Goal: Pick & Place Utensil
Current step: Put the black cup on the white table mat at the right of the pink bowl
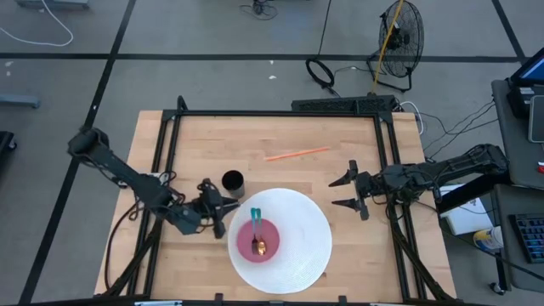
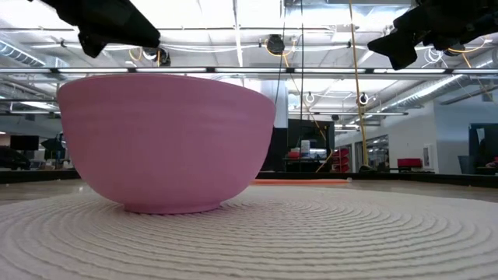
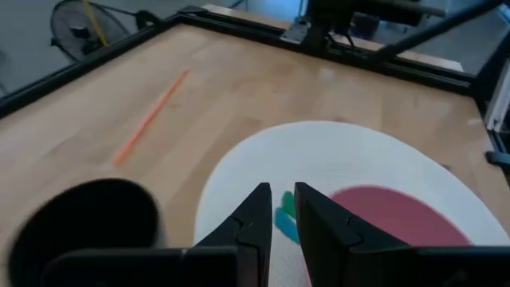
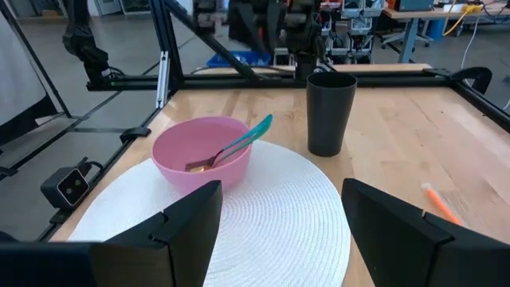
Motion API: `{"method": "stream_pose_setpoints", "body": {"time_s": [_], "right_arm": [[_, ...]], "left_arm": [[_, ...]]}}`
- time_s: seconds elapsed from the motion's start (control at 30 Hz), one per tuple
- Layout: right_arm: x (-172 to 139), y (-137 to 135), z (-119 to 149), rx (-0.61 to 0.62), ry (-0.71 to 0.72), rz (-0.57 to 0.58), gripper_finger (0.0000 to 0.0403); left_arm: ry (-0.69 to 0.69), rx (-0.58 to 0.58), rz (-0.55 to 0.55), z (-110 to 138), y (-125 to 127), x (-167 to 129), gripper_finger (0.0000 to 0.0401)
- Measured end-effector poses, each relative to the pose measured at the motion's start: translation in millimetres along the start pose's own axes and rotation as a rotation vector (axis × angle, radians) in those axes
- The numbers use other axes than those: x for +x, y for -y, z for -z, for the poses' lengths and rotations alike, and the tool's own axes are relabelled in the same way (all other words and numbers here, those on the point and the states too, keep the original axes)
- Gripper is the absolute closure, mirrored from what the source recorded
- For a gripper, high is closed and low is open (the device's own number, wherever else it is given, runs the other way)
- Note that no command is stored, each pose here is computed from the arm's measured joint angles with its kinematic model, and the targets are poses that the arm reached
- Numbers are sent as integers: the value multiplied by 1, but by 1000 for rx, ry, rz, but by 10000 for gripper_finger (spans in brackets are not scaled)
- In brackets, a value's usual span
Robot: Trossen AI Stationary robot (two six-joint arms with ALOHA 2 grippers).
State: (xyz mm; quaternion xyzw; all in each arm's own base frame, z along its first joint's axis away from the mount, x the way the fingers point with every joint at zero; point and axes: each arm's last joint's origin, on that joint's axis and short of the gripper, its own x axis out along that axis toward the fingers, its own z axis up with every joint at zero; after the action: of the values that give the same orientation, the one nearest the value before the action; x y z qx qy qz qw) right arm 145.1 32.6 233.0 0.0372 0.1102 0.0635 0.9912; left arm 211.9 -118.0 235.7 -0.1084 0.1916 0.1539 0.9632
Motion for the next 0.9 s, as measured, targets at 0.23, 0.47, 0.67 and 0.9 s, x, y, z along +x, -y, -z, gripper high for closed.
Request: {"method": "stream_pose_setpoints", "body": {"time_s": [0.23,0.47,0.67,0.9], "right_arm": [[0,0,2,2,-17,2,149],[1,0,2,13,-18,2,149],[3,0,4,11,-35,6,149],[8,0,6,4,-58,9,149]], "left_arm": [[10,-13,-79,-9,-19,-16,341],[-80,-139,-292,-9,-63,-27,341],[-199,-187,-346,-12,-85,-19,322],[-290,-224,-314,-19,-101,-5,241]]}}
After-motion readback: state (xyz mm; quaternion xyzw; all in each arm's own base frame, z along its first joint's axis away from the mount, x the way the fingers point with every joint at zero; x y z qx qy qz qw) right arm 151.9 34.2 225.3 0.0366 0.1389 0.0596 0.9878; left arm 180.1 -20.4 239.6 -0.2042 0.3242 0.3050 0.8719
